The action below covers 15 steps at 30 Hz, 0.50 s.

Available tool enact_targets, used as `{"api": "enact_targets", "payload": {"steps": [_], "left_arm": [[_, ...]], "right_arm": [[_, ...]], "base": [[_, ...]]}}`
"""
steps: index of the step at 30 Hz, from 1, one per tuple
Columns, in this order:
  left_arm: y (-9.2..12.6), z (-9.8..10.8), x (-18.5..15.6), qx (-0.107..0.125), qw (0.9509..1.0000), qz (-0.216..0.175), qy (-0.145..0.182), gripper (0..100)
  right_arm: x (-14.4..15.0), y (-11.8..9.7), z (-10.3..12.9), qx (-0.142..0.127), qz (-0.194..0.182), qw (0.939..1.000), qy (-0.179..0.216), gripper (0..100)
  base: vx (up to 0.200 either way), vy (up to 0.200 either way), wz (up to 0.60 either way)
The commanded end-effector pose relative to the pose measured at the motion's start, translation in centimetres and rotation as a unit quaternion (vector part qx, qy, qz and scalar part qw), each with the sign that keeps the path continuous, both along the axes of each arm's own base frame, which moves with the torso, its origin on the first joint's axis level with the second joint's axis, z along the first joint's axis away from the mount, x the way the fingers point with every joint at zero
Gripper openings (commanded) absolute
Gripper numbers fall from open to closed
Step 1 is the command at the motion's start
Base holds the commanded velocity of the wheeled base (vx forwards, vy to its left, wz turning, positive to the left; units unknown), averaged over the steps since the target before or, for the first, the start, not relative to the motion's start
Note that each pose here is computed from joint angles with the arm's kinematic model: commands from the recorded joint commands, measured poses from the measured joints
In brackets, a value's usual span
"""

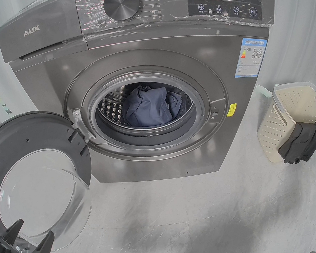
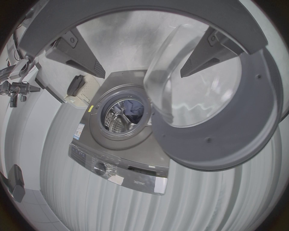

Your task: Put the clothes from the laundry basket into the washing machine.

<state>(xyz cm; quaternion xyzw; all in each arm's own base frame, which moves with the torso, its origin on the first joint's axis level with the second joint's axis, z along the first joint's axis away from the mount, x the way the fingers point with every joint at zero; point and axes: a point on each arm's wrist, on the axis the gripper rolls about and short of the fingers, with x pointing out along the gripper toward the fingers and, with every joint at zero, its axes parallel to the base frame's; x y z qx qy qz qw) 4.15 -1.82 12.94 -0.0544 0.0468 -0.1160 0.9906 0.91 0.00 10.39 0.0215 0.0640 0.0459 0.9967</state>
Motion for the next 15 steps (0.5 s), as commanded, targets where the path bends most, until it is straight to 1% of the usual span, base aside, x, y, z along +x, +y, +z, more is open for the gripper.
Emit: {"api": "enact_targets", "payload": {"steps": [1,3,5,7,9,10,11,13,14,15], "left_arm": [[2.1,-1.7,-3.3,-0.017,0.9974,0.053,-0.046,100],[2.2,-2.1,-4.2,-0.003,0.9964,0.054,-0.066,100],[2.1,-2.8,-4.9,0.013,0.996,0.049,-0.074,100],[2.0,-3.5,-5.6,0.022,0.996,0.043,-0.076,100],[2.0,-4.3,-5.7,0.031,0.9976,0.035,-0.051,100],[2.0,-4.3,-5.7,0.031,0.9976,0.035,-0.051,100],[2.0,-4.4,-5.7,0.028,0.9975,0.048,-0.042,100],[1.9,-4.4,-5.7,0.03,0.9967,0.064,-0.04,100],[1.8,-4.5,-5.8,0.036,0.9943,0.089,-0.047,100],[1.7,-4.5,-6.0,0.037,0.9927,0.099,-0.058,100]], "right_arm": [[-3.0,0.0,-2.2,-0.002,-0.038,0.9969,-0.068,100],[-3.2,0.1,-2.3,-0.003,-0.036,0.9965,-0.076,100],[-3.2,0.1,-2.3,-0.009,-0.041,0.9961,-0.077,100],[-3.1,0.0,-2.8,-0.019,-0.045,0.9969,-0.062,100],[-3.2,0.0,-2.8,-0.016,-0.047,0.9971,-0.058,100],[-3.2,0.0,-2.8,-0.016,-0.047,0.9971,-0.058,100],[-3.2,0.0,-2.8,-0.017,-0.048,0.9971,-0.058,100],[-3.2,0.0,-2.8,-0.017,-0.047,0.9971,-0.058,100],[-3.2,0.0,-2.8,-0.017,-0.047,0.997,-0.058,100],[-3.2,0.0,-2.8,-0.017,-0.047,0.997,-0.058,100]], "base": [[0.0,-0.2,0.0],[0.0,-0.2,0.0],[0.0,-0.2,0.0],[0.0,-0.2,0.0],[0.0,-0.2,0.0],[0.0,-0.2,0.0],[0.0,-0.2,0.0],[0.0,-0.2,0.0],[0.0,-0.2,0.0],[0.0,-0.2,0.0]]}}
